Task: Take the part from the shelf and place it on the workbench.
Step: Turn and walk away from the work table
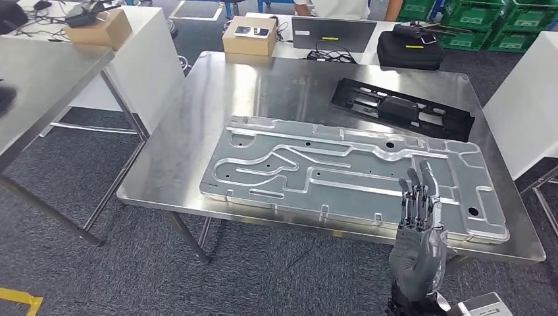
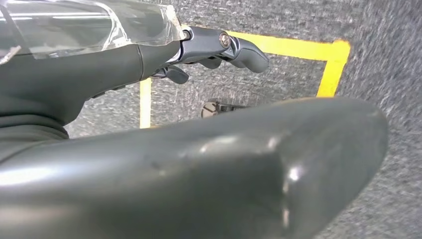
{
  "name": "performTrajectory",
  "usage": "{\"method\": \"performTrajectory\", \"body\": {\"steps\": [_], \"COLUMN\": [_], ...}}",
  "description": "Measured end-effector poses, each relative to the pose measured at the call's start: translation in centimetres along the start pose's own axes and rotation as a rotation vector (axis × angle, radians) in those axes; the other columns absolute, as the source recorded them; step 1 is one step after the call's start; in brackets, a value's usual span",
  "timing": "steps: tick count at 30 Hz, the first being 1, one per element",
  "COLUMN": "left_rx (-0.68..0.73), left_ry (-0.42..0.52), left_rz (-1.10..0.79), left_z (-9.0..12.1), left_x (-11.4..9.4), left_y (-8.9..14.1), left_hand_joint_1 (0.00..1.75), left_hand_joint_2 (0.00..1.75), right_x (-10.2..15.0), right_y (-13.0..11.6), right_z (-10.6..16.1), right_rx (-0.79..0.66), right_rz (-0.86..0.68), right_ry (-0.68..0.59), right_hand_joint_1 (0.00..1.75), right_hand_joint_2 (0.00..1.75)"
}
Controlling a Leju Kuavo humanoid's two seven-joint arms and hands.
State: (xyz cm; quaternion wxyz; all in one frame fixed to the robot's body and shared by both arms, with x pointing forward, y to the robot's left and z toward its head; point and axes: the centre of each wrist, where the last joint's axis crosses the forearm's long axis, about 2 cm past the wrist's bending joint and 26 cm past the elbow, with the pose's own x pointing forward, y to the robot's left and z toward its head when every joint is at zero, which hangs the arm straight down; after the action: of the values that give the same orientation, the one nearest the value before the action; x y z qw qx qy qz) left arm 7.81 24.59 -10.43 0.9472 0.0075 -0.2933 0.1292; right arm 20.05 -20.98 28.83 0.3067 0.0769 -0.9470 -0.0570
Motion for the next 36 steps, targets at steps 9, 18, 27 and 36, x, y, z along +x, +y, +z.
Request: {"method": "performTrajectory", "body": {"steps": [9,18,27,36], "left_rx": [-0.009,-0.002,-0.022,-0.053], "left_ry": [-0.015,0.001,-0.004,-0.031], "left_rz": [0.003,0.012,0.009,-0.002], "left_z": [0.17,0.16,0.19,0.25], "left_x": [-0.31,-0.26,-0.30,-0.42], "left_y": [-0.34,-0.40,-0.60,-0.64], "left_hand_joint_1": [0.00,0.00,0.00,0.00], "left_hand_joint_2": [0.00,0.00,0.00,0.00], "right_x": [-0.32,-0.44,-0.48,-0.32], "right_y": [-0.19,-0.32,-0.57,-0.85], "right_z": [0.61,0.67,0.94,0.90], "right_rx": [-0.003,-0.003,-0.012,-0.015], "right_rz": [-0.011,-0.007,0.002,0.061], "right_ry": [0.014,0.018,0.024,0.013], "right_hand_joint_1": [0.00,0.00,0.00,0.00], "right_hand_joint_2": [0.00,0.00,0.00,0.00]}}
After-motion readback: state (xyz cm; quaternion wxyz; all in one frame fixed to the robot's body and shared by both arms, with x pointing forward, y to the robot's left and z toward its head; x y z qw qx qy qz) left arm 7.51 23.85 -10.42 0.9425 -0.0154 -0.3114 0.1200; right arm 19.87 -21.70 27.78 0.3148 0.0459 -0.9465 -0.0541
